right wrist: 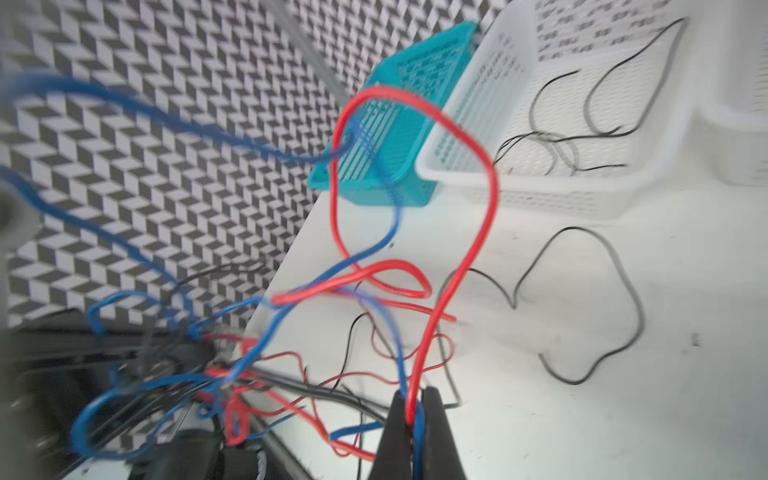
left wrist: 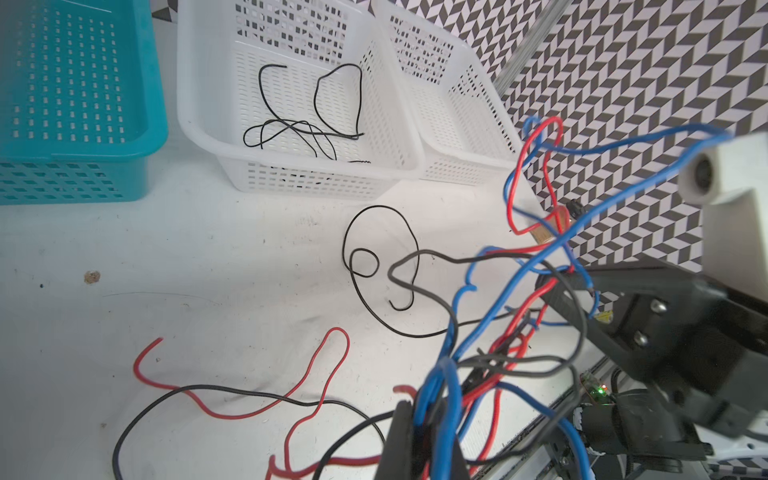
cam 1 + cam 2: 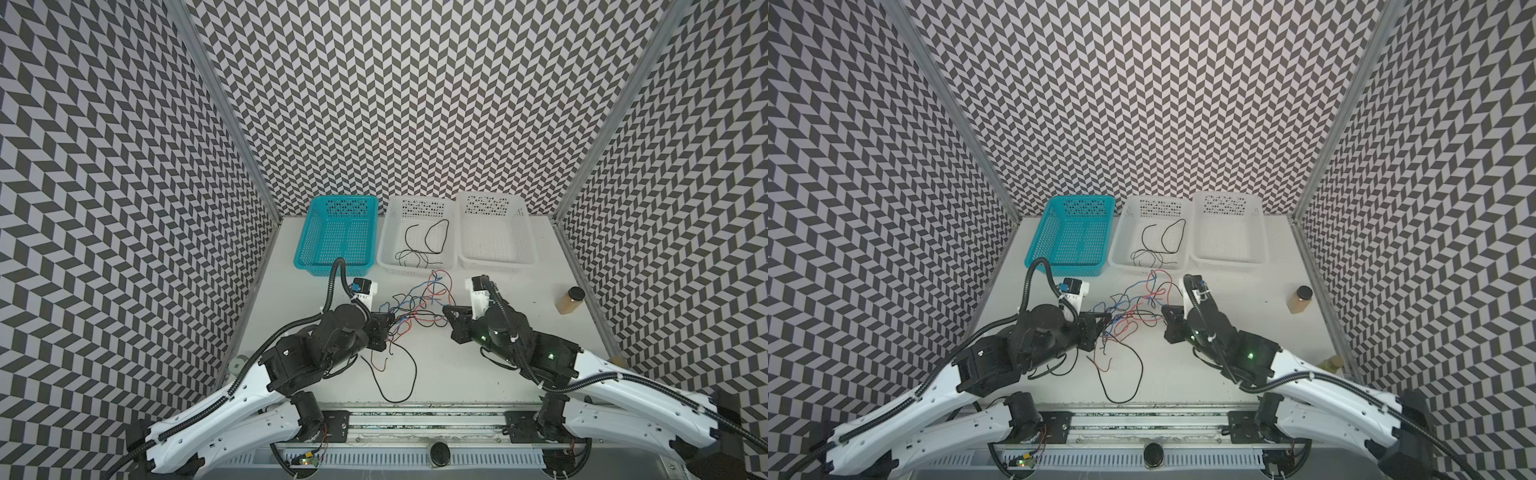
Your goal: Untangle the cables
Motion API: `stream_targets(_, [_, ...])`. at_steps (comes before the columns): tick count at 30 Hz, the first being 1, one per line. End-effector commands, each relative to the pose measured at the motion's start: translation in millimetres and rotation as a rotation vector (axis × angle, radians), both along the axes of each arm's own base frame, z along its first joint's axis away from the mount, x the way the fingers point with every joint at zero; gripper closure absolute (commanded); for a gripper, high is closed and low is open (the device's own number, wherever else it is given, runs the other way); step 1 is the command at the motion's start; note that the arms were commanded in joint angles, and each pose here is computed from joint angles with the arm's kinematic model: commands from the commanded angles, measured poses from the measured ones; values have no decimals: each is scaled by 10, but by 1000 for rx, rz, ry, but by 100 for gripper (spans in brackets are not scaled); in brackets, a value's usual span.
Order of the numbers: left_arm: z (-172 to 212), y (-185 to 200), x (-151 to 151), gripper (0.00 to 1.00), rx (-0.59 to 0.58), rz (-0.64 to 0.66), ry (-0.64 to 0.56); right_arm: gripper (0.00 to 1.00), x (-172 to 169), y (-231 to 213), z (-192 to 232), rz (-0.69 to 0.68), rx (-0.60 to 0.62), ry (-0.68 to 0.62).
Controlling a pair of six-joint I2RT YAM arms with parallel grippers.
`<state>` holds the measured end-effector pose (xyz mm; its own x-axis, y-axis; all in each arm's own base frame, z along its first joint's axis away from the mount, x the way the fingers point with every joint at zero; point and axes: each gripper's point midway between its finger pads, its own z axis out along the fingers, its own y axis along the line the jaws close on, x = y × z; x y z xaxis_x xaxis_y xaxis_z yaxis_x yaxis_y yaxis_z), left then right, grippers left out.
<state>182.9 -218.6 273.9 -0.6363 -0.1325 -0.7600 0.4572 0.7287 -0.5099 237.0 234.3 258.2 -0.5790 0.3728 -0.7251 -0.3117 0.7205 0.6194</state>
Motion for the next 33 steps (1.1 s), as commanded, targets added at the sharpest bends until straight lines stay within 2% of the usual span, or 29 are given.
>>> stream_targets(1, [10, 428, 164, 100, 21, 202, -15, 100, 136, -862, -454, -279, -166, 91])
stream_targets(6, [-88, 409, 143, 100, 13, 167, 17, 100, 109, -1249, -454, -345, -203, 121])
stream_targets(9, [-194, 581, 193, 100, 64, 231, 44, 100, 77, -1486, -461, -406, -266, 161])
stream_targets(12, [-250, 684, 206, 100, 55, 232, 82, 100, 55, -1728, -444, -479, -298, 200])
stream_targets(14, [-269, 656, 200, 100, 17, 193, 95, 100, 79, -1706, -383, -447, -268, 192])
stream_targets(18, [-346, 477, 181, 100, -20, 89, 140, 100, 104, -1216, -59, -173, -170, 62])
stream_targets(20, [-355, 421, 187, 100, -21, 64, 151, 100, 109, -1173, -3, -149, -164, 40])
stream_targets(22, [-352, 439, 203, 100, -5, 71, 143, 99, 131, -1298, -3, -214, -197, 46])
stream_targets(24, [-343, 459, 210, 100, 22, 70, 127, 84, 121, -1265, 8, -193, -199, 52])
stream_targets(26, [-344, 402, 194, 100, 27, 31, 130, 63, 81, -1032, 64, -63, -155, 39])
stream_targets(27, [-358, 371, 187, 100, 24, 14, 137, 56, 46, -904, 96, 8, -129, 40])
stream_targets(29, [-362, 319, 178, 100, 10, -13, 135, 51, -8, -831, 189, 53, -116, 43])
stream_targets(33, [-299, 234, 188, 100, -29, -48, 114, 43, -131, -550, 524, 168, -21, -79])
